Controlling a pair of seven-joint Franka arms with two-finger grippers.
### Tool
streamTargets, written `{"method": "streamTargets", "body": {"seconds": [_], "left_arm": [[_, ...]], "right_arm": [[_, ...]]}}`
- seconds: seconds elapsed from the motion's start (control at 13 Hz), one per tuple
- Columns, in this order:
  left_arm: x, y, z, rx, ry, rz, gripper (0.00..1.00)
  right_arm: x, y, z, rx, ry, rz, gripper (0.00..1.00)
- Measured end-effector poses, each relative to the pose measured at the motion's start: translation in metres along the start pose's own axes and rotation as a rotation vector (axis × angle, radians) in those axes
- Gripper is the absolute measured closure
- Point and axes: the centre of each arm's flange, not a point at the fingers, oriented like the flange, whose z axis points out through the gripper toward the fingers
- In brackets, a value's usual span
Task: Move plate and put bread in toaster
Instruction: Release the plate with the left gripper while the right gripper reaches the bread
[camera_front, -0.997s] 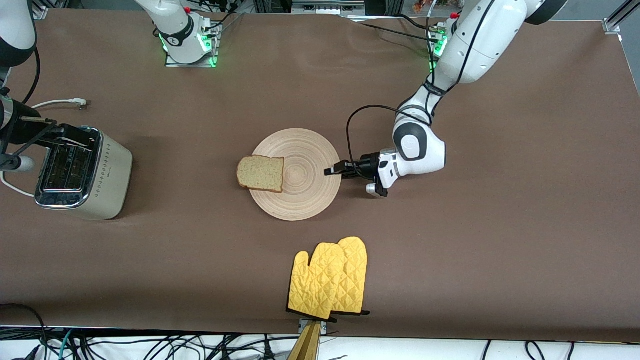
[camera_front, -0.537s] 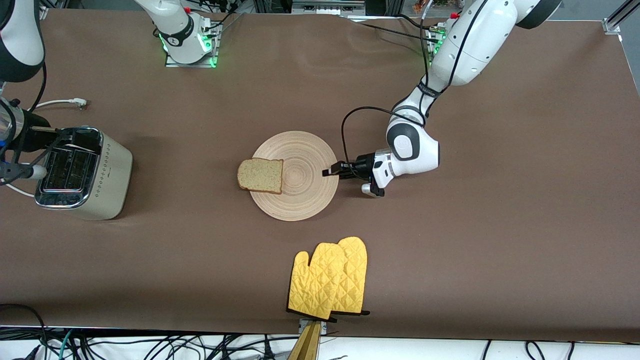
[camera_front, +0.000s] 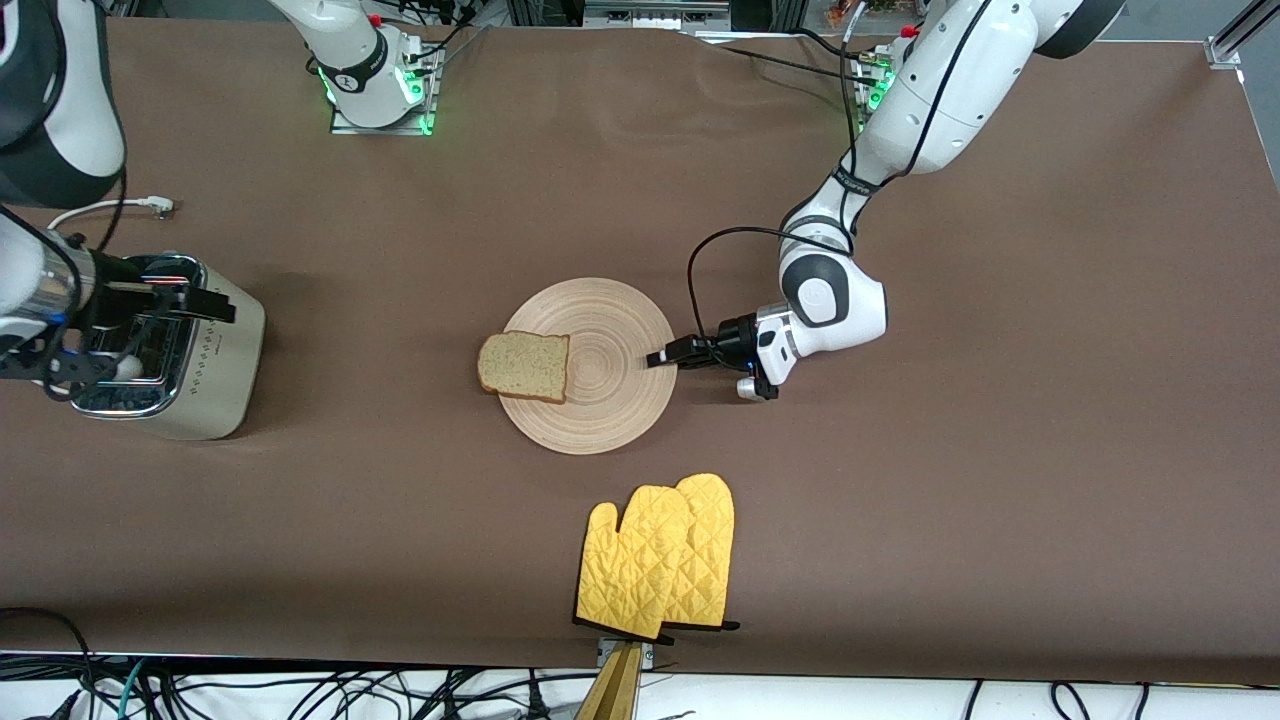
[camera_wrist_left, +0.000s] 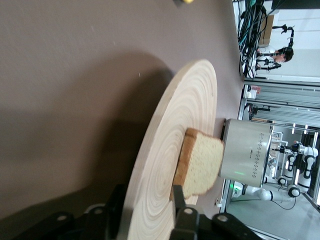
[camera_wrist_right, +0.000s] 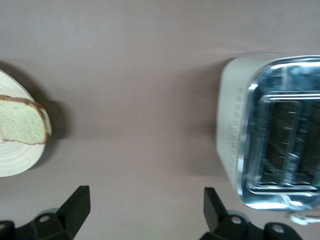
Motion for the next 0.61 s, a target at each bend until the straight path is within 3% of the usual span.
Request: {"method": "streamTargets", "body": {"seconds": [0.23,0.31,0.54,0.61], "left_arm": [[0.026,0.003,-0.036,-0.003,0.065,-0.002,0.53],[0.036,0.003,-0.058,-0.007,0.098,-0.011,0.47],[0.052,0.002,-0.122,0.008,0.155,-0.006,0.48],[0.054,-0.001,-0.138,0.031,0.154,0.014,0.39]], "right_arm": [[0.017,-0.038,0.034,0.077,-0.024,0.019,0.00],[0.024,-0.046,0.048,0.113,-0.037,0.024,0.00],[0.044,-0.056,0.089,0.227,-0.060,0.059,0.00],[0.049,-0.059,0.103,0.250,-0.057,0.070,0.00]]}}
